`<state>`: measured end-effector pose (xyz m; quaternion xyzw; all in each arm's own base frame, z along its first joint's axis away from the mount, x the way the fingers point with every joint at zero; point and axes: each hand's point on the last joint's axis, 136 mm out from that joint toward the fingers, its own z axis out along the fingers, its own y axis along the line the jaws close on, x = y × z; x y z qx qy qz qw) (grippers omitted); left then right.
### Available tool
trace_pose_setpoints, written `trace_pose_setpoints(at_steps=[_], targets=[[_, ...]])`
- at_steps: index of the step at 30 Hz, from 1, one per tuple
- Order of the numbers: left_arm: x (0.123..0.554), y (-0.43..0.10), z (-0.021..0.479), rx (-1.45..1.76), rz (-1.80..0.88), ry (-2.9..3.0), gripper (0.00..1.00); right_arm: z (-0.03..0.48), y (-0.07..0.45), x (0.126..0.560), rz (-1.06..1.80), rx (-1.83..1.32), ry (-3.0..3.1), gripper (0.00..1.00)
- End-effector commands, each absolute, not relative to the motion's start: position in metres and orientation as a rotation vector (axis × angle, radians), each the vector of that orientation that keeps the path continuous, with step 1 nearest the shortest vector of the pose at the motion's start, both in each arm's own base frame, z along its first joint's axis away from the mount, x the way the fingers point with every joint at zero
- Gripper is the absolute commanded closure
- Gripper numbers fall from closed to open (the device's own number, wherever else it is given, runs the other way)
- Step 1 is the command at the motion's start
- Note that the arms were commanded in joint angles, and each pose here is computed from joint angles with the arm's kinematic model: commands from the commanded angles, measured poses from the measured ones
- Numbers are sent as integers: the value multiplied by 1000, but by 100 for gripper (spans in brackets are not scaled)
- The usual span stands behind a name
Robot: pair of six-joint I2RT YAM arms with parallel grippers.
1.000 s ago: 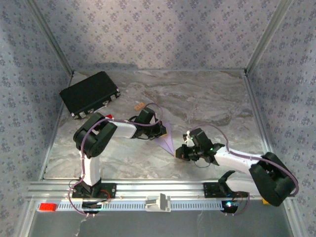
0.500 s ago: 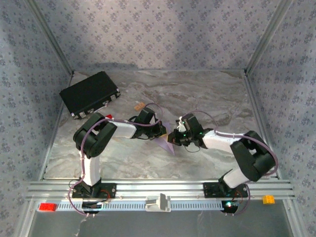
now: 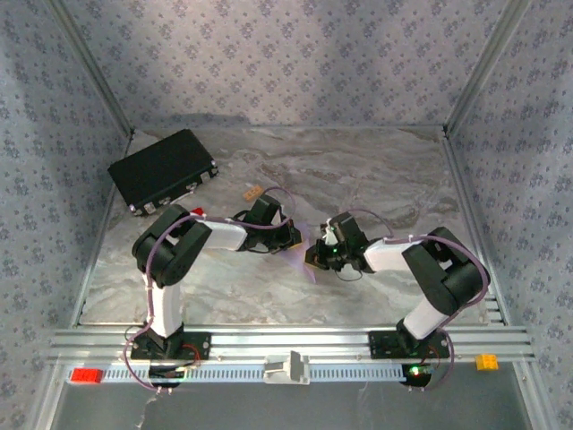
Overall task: Fold a paper plane with a square sheet of paper (pick it up from the middle)
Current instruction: Fourth fold the wing at the center of the table.
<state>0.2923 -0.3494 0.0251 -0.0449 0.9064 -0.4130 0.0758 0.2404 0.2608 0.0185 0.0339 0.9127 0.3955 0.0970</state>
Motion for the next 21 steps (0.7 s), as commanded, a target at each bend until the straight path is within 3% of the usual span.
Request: trace_pose_setpoints(at_steps=[1,5,12,21], targets=[[301,-348,50,-96,-1230,2656,90,-21,239,211,1044,215,2862,100],[295,-349,67,-52,-1222,2631,85,-19,243,214,1055,204,2856,100],[268,-353,56,-18,-1214,2710,95,-20,243,215,1040,209,2861,100],[263,-353,22,-70,-1177,2803,97,-22,242,212,1041,218,2863,100]])
